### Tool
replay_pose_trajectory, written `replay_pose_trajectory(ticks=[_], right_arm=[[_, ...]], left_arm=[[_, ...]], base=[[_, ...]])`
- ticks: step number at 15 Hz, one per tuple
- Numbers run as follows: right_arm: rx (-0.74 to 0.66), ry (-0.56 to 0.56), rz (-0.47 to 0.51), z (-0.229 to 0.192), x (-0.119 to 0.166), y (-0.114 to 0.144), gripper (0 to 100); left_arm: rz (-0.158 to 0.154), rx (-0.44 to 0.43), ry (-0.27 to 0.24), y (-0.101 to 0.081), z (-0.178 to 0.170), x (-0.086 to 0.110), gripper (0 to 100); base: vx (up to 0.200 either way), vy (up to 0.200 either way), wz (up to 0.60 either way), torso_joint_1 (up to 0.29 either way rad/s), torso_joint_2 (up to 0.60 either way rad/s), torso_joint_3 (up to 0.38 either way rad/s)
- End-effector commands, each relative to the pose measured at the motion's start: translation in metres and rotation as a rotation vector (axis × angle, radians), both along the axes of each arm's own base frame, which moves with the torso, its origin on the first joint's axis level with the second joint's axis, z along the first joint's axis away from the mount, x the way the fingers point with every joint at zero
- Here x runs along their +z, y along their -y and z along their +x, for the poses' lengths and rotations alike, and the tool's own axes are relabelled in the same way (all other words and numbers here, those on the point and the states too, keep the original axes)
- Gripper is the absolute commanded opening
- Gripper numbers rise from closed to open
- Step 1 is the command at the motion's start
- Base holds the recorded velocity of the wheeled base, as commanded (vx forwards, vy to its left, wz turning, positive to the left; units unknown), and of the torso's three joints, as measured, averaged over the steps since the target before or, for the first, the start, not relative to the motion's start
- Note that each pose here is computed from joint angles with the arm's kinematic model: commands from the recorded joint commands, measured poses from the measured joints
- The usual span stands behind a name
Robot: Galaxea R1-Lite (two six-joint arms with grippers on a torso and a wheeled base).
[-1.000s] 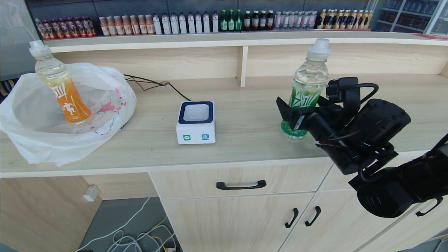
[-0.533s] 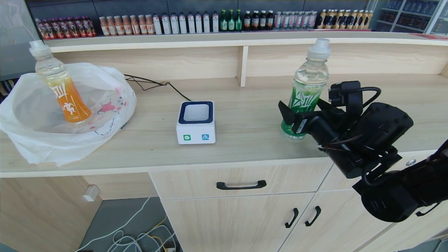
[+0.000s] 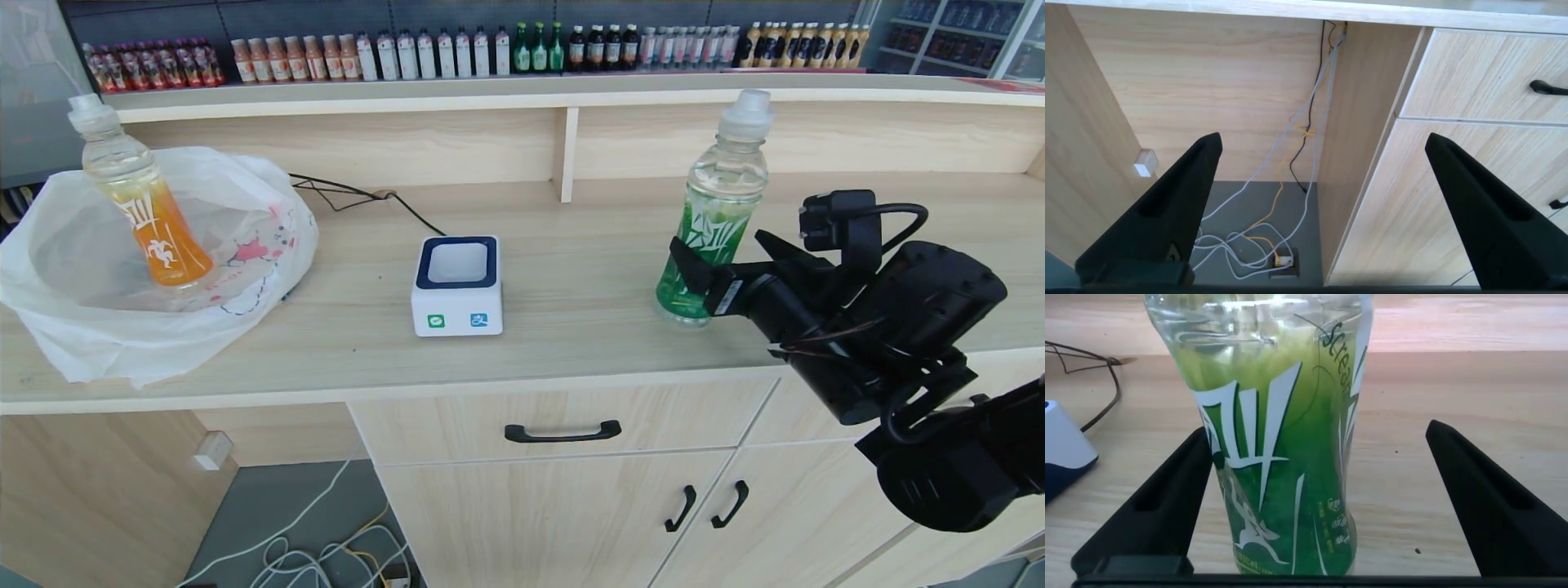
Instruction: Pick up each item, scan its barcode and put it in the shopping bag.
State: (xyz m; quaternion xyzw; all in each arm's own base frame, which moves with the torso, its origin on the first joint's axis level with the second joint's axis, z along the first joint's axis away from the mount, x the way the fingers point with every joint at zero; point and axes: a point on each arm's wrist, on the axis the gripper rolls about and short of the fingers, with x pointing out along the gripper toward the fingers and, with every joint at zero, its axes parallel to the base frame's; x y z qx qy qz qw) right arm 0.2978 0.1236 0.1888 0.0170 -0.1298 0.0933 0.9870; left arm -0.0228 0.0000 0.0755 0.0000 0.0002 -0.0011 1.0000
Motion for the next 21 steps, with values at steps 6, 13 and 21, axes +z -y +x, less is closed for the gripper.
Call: replay_pose_trajectory(ticks=[6, 13, 21], right_arm=[[0.035, 0.035, 0.013, 0.007, 0.006, -0.015, 100], [0.029, 0.065, 0.024, 0.010, 0.014, -0.016, 0], [0.033, 0.073, 0.031, 0.000, 0.020, -0.010, 0]], left_arm=[[0.000, 0.001, 0.000, 0.000, 0.000, 0.000, 100], [0.000, 0.001, 0.000, 0.000, 0.000, 0.000, 100], [0.000, 0.001, 0.000, 0.000, 0.000, 0.000, 100]], base=[[0.000, 0.000, 0.00, 0.000, 0.00, 0.000], [0.000, 0.000, 0.00, 0.000, 0.00, 0.000], [0.000, 0.000, 0.00, 0.000, 0.00, 0.000]])
